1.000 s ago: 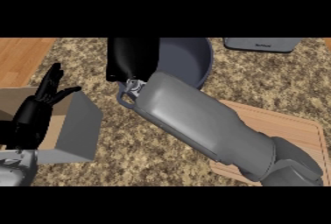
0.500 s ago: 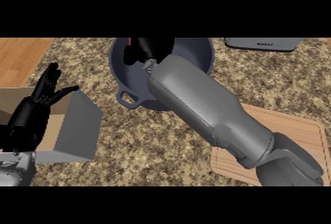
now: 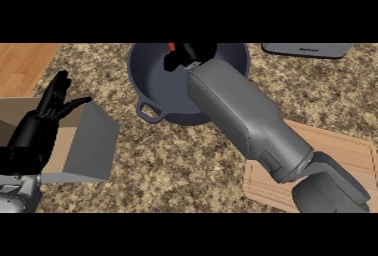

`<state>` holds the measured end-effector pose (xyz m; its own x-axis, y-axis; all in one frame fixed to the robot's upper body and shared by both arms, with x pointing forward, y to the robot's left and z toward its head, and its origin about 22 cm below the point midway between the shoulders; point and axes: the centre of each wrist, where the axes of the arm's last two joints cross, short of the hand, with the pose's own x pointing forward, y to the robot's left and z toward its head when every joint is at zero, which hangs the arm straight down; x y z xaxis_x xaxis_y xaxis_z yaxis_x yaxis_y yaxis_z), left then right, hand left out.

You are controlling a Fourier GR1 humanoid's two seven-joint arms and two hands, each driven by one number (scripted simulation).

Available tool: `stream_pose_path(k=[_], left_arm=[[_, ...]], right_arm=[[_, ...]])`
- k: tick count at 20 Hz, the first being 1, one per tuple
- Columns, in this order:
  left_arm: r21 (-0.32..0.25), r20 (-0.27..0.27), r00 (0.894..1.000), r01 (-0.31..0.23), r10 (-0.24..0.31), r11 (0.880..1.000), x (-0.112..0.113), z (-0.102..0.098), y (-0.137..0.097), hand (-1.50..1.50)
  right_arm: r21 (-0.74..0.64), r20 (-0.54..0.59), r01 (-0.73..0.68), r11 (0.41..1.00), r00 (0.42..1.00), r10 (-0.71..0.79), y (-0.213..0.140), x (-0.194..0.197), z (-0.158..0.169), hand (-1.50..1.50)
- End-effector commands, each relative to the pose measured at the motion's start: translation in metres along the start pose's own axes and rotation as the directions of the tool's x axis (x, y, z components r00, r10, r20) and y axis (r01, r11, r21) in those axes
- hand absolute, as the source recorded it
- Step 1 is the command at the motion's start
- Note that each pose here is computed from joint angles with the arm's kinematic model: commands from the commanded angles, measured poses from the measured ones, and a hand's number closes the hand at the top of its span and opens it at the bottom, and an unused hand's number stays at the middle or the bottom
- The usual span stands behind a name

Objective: Pick the bell pepper from the cutting board and place it in the pot

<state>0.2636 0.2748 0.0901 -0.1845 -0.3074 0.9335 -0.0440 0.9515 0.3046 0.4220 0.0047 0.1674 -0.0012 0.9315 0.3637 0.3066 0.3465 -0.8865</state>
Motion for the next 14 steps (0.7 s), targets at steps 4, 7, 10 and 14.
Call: stream_pose_path(k=[4,7,10,14], left_arm=[[-0.002,-0.237,0.968,0.082,-0.080,0.997,-0.043,0.016,0.015,0.00],[-0.009,-0.228,0.972,0.053,-0.054,0.999,-0.032,0.011,0.010,0.00],[-0.009,-0.227,0.972,0.063,-0.063,0.998,-0.038,0.014,0.000,0.00],[-0.008,-0.233,0.970,0.063,-0.064,0.998,-0.043,0.019,0.003,0.00]], right_arm=[[0.050,-0.056,0.160,0.986,0.986,-0.157,0.009,-0.023,-0.008,-1.50],[0.039,-0.041,0.185,0.982,0.982,-0.183,0.005,-0.022,-0.013,-1.50],[0.013,-0.019,0.233,0.972,0.972,-0.232,0.005,-0.023,-0.013,-1.50],[-0.149,0.073,0.446,0.883,0.895,-0.440,-0.010,-0.017,-0.016,-1.50]])
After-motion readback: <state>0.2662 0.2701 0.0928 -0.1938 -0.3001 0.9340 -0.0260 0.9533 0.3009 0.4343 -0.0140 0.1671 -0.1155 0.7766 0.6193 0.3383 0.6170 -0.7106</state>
